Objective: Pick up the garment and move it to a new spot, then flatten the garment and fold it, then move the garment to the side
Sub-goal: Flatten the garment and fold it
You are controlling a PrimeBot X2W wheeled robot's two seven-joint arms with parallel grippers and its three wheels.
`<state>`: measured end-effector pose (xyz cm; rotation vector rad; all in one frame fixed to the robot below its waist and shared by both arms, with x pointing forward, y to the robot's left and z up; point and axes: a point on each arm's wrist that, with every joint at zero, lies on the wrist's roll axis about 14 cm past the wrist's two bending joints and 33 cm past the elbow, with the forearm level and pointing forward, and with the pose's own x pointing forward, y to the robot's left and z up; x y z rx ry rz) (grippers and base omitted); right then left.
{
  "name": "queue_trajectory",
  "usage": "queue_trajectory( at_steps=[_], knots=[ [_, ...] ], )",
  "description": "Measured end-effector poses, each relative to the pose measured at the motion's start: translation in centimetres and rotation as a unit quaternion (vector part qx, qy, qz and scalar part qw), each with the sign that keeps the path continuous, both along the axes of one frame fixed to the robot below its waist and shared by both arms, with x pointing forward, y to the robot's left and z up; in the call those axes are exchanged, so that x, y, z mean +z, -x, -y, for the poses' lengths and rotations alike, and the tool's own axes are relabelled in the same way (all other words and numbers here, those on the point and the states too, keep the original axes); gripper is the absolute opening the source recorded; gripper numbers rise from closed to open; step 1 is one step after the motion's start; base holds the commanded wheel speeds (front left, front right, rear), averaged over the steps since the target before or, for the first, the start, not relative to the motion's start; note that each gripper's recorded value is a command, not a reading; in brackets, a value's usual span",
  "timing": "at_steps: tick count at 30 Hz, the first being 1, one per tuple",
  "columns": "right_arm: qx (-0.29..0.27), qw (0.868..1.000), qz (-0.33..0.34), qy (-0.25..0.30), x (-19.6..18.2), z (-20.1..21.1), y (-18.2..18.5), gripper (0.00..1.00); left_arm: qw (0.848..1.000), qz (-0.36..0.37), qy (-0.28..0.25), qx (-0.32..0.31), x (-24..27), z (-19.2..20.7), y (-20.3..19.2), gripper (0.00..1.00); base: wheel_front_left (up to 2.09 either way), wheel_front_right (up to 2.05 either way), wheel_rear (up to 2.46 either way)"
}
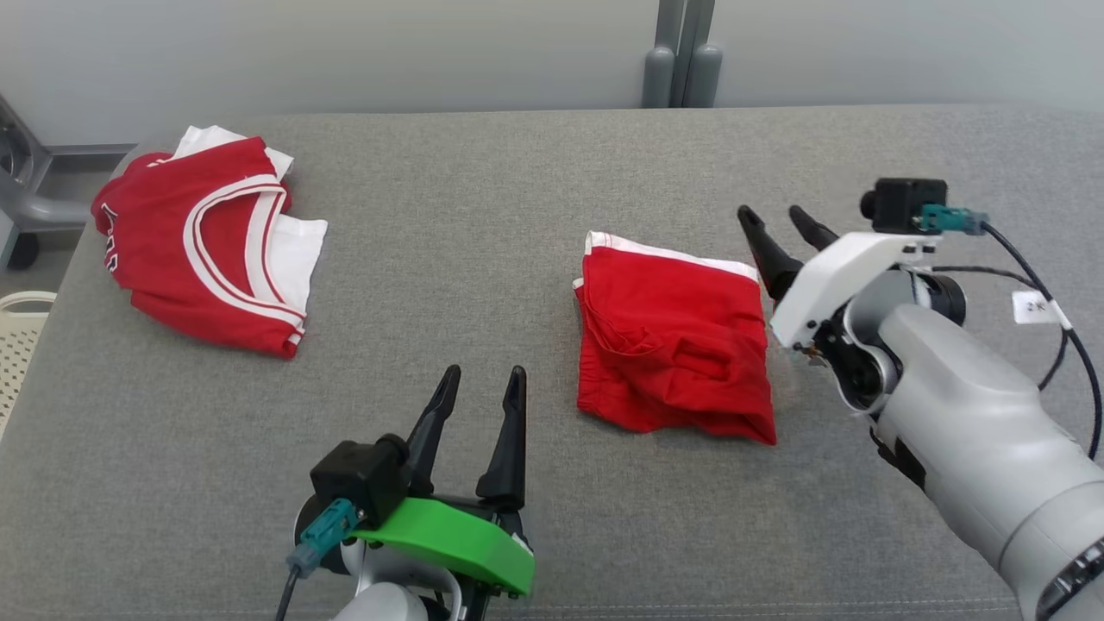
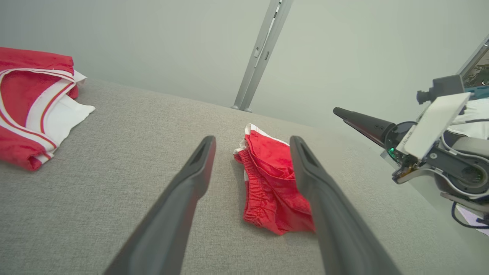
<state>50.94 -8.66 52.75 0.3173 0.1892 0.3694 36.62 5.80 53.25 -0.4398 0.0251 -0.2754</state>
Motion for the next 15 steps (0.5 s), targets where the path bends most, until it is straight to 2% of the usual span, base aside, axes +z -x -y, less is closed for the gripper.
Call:
queue_trajectory(
  at_steps=[7,8,9,10,11,13,15],
  knots=[
    [-0.042,0.999,-0.011,-0.012,-1.8,3.4,1.2,1.00,1.000,-0.002,-0.002,-0.015,-0.1,1.0,0.5,1.00,0.00,0.00,0.00],
    [-0.045,0.999,-0.015,-0.012,-2.3,3.7,1.5,0.91,1.000,-0.002,-0.002,-0.016,-0.1,1.0,0.6,1.00,0.00,0.00,0.00],
    [-0.047,0.999,-0.018,-0.012,-2.8,3.9,1.8,0.33,1.000,-0.003,-0.002,-0.017,-0.1,1.0,0.6,1.00,0.00,0.00,0.00],
    [-0.048,0.999,-0.023,-0.010,-3.3,4.0,2.1,0.33,1.000,-0.003,-0.002,-0.017,-0.1,1.0,0.6,1.00,0.00,0.00,0.00],
    [-0.048,0.998,-0.026,-0.009,-3.8,4.0,2.4,0.18,1.000,-0.003,-0.003,-0.016,-0.1,0.9,0.6,1.00,0.00,0.00,0.00],
    [-0.047,0.998,-0.034,-0.007,-4.6,3.9,2.9,0.00,1.000,-0.005,-0.003,-0.015,-0.2,0.8,0.6,1.00,0.00,0.00,0.00],
    [-0.044,0.998,-0.036,-0.005,-5.0,3.6,3.0,0.00,1.000,-0.006,-0.004,-0.011,-0.2,0.6,0.7,1.00,0.00,0.00,0.00]
  ],
)
